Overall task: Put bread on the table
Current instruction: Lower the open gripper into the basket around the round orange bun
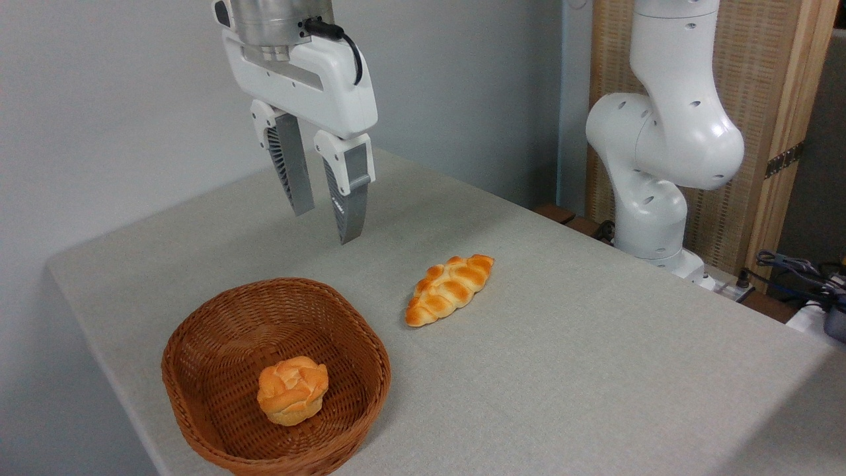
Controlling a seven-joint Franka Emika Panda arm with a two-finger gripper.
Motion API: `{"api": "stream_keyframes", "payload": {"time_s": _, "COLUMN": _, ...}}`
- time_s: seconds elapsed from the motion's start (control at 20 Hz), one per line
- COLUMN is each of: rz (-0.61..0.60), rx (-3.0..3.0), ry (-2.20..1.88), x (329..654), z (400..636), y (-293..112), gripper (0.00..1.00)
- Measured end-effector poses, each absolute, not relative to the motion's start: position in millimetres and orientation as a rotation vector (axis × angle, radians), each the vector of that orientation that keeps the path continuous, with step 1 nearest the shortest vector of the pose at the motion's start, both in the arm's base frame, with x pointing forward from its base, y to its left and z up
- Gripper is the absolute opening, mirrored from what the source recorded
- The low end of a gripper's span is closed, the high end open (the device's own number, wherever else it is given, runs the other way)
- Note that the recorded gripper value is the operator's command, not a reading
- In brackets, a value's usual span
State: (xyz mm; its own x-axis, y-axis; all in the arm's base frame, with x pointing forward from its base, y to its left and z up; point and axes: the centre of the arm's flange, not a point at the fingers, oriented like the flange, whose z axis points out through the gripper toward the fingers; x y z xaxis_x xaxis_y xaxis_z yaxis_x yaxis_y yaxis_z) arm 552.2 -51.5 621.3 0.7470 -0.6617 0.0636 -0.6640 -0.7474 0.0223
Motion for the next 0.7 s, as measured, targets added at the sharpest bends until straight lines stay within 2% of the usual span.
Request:
{"api": "stream_keyframes", "payload": {"time_s": 0.15, "rz": 0.15, "rx": 2.907, "ry": -1.099, "x": 553, "z": 616, "y": -51, "gripper": 1.0}}
{"api": "stream_keyframes", "payload": {"time_s": 0.45, "rz": 0.308, "rx": 2.928, "ry": -1.096, "x": 551, "z": 589, "y": -51, "gripper": 1.0}}
{"api": "stream_keyframes", "payload": {"time_s": 0.7, "rz": 0.462, "rx": 2.943, "ry": -1.098, "x": 559, "z": 538, "y": -50, "gripper": 1.0}}
